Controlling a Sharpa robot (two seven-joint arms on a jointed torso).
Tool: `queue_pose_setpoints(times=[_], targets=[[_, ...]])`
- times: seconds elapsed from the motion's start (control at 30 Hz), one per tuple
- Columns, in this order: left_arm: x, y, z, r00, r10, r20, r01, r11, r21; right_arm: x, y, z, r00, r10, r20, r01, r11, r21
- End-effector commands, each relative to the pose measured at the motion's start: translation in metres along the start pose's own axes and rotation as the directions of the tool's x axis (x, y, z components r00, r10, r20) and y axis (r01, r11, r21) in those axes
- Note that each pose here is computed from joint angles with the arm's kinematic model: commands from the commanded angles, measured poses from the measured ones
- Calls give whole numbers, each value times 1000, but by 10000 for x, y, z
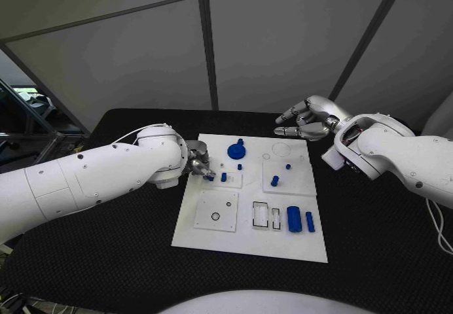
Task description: Assemble the parts on the task board
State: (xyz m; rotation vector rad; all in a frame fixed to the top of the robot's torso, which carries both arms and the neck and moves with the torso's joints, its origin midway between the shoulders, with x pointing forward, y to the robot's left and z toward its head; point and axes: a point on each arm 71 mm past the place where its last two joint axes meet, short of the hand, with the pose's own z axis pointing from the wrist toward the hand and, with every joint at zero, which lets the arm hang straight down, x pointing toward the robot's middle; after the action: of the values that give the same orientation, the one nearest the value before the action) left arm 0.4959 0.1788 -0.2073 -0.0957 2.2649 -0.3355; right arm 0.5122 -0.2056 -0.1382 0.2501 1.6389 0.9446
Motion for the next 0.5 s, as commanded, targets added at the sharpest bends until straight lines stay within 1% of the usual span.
queue_pose_setpoints(times=[0.03, 0.5], targets=[[35, 22, 8, 999, 25, -25, -25, 1000, -16, -5, 9, 1, 1000, -2, -5, 2, 1000, -6], [37, 16, 20, 999, 27, -30, -28, 999, -17, -5, 11, -1, 1000, -2, -5, 2, 1000, -6]])
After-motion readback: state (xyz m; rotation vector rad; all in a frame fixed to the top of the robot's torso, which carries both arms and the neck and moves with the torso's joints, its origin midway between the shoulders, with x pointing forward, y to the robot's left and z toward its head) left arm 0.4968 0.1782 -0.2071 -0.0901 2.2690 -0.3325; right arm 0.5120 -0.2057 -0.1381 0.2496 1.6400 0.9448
